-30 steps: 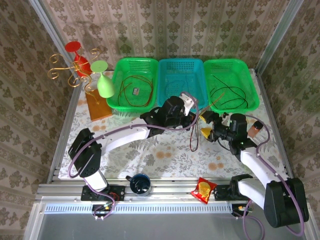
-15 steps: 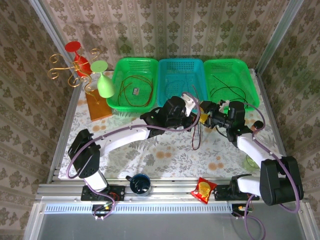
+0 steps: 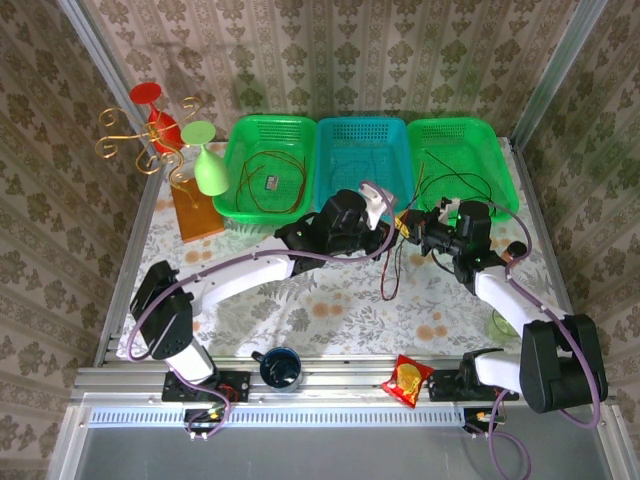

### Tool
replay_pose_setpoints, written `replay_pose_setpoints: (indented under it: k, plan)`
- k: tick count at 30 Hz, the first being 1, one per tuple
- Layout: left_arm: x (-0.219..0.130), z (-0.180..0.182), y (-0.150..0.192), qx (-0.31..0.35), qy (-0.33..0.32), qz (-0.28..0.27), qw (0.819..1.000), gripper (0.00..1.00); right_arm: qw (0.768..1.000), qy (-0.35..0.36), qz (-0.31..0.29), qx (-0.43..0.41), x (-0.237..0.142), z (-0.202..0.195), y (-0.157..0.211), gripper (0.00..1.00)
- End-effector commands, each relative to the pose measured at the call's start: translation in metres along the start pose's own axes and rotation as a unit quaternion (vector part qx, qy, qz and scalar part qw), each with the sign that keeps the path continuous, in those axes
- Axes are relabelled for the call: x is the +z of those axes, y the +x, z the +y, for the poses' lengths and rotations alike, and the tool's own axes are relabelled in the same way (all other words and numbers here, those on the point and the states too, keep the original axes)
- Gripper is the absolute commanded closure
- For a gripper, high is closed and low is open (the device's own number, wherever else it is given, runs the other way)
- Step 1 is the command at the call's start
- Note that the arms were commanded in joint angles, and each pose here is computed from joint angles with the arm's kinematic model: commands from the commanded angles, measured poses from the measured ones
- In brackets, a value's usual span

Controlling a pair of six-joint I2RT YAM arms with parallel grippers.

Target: Untangle the cables

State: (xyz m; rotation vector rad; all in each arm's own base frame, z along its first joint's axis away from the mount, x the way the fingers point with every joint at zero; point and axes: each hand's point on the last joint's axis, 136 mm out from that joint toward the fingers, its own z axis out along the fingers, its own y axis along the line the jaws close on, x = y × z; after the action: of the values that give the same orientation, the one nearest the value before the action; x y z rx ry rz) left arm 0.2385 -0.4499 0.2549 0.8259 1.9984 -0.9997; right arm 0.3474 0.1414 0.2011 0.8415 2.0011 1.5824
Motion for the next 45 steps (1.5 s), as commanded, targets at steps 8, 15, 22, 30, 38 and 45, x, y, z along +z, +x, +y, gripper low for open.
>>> replay_pose_setpoints:
  k: [8,15,22,30,38,45]
  plan:
    - [-0.016,-0.003,-0.019,0.000,0.017,-0.035,0.999,0.41,0.999,0.007,-0.023,-0.037,-0.015,0.018,0.002,1.00]
    - [-0.020,0.009,-0.041,-0.055,0.039,-0.067,0.995,0.40,0.999,0.005,-0.022,-0.038,-0.017,0.017,0.004,1.00]
    - [-0.008,0.024,-0.053,-0.101,0.059,-0.050,0.992,0.42,0.999,0.000,-0.021,-0.046,-0.021,0.018,0.009,1.00]
    - [0.019,0.032,-0.066,-0.178,0.122,-0.073,0.974,0.40,0.998,0.002,-0.017,-0.057,-0.026,0.017,0.015,1.00]
    - [0.041,0.034,-0.068,-0.193,0.134,-0.072,0.969,0.44,0.998,0.000,-0.015,-0.060,-0.028,0.019,0.019,1.00]
    - [0.042,0.030,-0.075,-0.197,0.149,-0.084,0.965,0.60,0.998,0.002,-0.015,-0.061,-0.029,0.016,0.020,1.00]
